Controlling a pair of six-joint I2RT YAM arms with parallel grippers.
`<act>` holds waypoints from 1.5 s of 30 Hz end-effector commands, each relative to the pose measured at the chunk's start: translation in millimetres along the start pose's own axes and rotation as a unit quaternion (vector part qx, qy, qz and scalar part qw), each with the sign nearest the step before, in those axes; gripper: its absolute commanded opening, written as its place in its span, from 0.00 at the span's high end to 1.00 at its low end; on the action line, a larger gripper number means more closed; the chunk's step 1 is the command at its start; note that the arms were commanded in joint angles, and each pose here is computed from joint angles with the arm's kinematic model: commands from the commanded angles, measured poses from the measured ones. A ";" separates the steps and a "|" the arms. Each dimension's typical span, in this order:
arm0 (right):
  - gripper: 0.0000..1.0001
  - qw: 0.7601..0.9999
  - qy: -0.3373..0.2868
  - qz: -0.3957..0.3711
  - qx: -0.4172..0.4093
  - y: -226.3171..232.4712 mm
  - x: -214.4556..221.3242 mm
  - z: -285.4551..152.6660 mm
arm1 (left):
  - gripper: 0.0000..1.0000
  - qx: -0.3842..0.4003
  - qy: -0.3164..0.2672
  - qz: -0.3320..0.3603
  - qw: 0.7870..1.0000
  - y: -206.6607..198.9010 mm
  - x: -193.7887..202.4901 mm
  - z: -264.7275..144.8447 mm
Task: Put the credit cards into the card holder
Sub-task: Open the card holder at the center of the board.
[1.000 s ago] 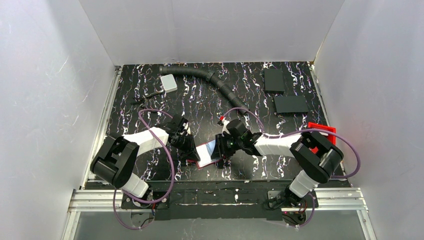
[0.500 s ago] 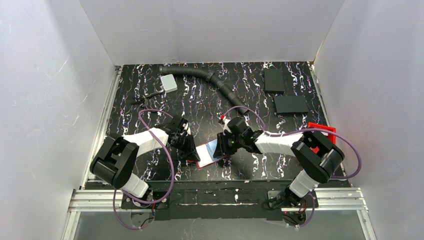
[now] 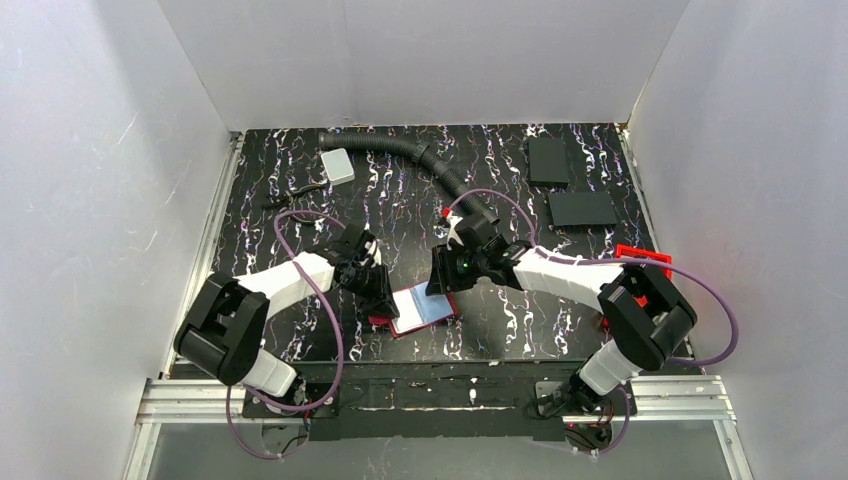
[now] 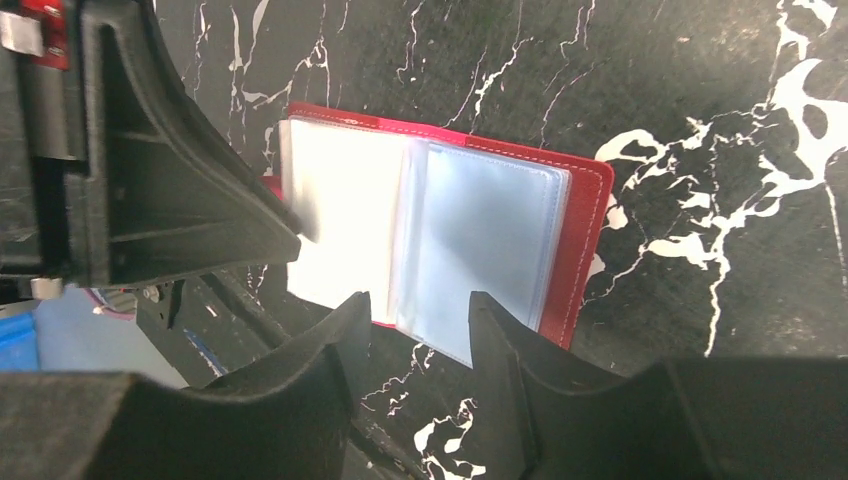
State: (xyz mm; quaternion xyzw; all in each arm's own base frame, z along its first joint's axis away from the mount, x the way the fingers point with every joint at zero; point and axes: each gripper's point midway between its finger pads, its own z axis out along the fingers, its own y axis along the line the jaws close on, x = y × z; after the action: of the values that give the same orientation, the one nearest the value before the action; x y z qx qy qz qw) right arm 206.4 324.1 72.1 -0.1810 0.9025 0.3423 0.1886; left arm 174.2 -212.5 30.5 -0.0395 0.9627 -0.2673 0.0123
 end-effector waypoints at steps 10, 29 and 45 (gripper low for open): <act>0.69 0.999 0.014 0.016 -0.042 19.5 -4.6 9.9 | 0.84 0.089 -0.022 0.047 0.995 -63.7 -25.6 -36.9; 0.97 0.992 0.042 0.078 -0.094 0.8 66.5 68.9 | 0.88 0.098 -0.007 0.000 0.995 -58.7 -32.7 -4.9; 0.75 0.997 0.005 0.035 -0.065 9.8 33.9 27.6 | 0.92 -0.007 0.016 -0.016 1.000 13.0 -4.8 27.4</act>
State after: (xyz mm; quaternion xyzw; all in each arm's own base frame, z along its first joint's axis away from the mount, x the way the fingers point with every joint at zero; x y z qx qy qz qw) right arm 172.4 357.9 43.5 -0.1530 0.8774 0.4341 0.1357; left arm 190.1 -234.7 17.2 -0.0509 0.9516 -0.3029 -0.0069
